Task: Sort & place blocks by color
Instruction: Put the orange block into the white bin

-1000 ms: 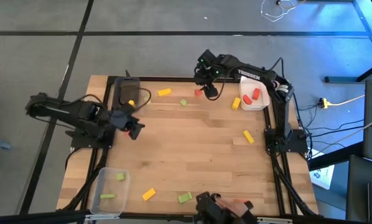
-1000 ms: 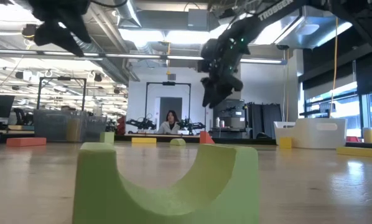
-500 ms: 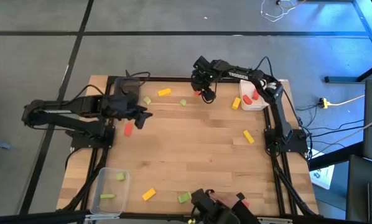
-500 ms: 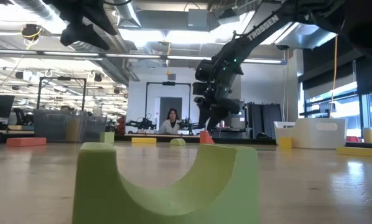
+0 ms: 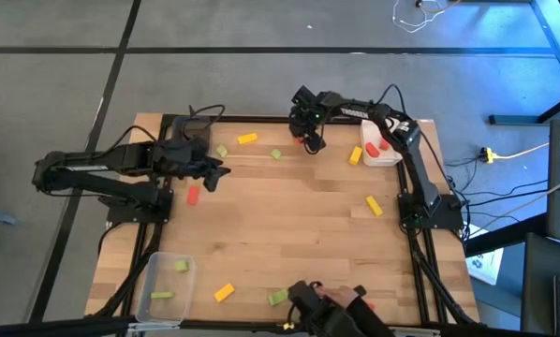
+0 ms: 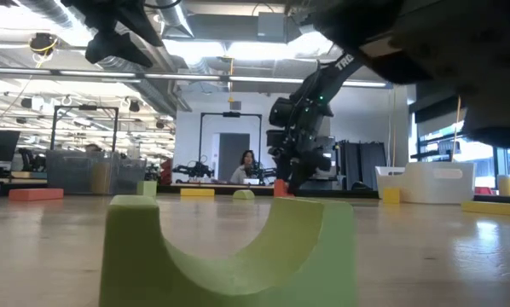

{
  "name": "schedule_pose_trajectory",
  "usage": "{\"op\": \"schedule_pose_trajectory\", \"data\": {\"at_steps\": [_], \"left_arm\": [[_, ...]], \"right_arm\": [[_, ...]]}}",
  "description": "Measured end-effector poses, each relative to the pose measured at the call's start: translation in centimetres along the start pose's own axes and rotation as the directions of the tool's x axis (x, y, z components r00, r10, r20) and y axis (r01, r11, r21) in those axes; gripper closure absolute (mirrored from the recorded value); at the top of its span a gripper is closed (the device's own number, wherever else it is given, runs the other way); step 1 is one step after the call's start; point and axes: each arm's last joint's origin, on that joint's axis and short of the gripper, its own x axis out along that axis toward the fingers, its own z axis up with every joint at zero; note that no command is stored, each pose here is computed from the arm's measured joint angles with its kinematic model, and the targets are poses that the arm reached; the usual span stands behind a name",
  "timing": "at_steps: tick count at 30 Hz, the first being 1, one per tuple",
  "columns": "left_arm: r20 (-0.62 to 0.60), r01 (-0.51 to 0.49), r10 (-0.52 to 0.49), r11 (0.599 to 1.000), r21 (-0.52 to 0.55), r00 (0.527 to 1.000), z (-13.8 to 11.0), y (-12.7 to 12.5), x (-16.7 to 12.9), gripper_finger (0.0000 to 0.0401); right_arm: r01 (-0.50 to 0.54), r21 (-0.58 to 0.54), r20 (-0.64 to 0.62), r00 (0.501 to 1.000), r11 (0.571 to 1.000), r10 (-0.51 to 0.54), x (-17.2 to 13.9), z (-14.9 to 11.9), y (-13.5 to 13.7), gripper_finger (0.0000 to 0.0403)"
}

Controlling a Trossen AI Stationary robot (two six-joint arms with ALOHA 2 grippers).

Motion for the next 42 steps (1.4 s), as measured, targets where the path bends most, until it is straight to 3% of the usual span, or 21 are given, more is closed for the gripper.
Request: {"op": "schedule_pose_trajectory", "data": {"at_steps": [6, 10, 17, 26, 33, 42], "left_arm": [[0.000, 0.000, 0.000, 1.000, -0.001, 1.000, 0.0, 0.0, 0.0, 0.0199], [0.001, 0.000, 0.000, 1.000, -0.002, 1.000, 0.0, 0.0, 0.0, 0.0199], [0.001, 0.001, -0.001, 1.000, -0.003, 1.000, 0.0, 0.0, 0.0, 0.0199], [-0.011, 0.016, -0.016, 1.000, -0.003, 1.000, 0.0, -0.1, 0.0, 0.0199], [-0.011, 0.016, -0.016, 1.000, 0.005, 1.000, 0.0, -0.1, 0.0, 0.0199], [-0.019, 0.003, -0.001, 0.988, 0.154, 1.000, 0.0, -0.2, 1.0, 0.0199]], "right_arm": [[0.011, -0.025, 0.008, 1.000, 1.000, -0.011, 0.6, 0.3, 0.0, 0.0164], [0.027, 0.015, 0.007, 1.000, 1.000, -0.027, 1.0, 0.4, -0.1, 0.0175], [0.019, 0.098, 0.004, 1.000, 0.995, -0.020, 1.1, 0.5, 0.0, 0.0271], [-0.093, 0.132, -0.053, 0.994, 0.987, 0.101, 0.1, 1.0, 0.8, 0.0273], [-0.111, 0.230, -0.063, 0.990, 0.967, 0.129, -3.9, 2.7, -0.6, 0.0273], [-0.118, 0.356, -0.074, 0.985, 0.927, 0.154, -11.0, 4.5, -1.3, 0.0273]]}}
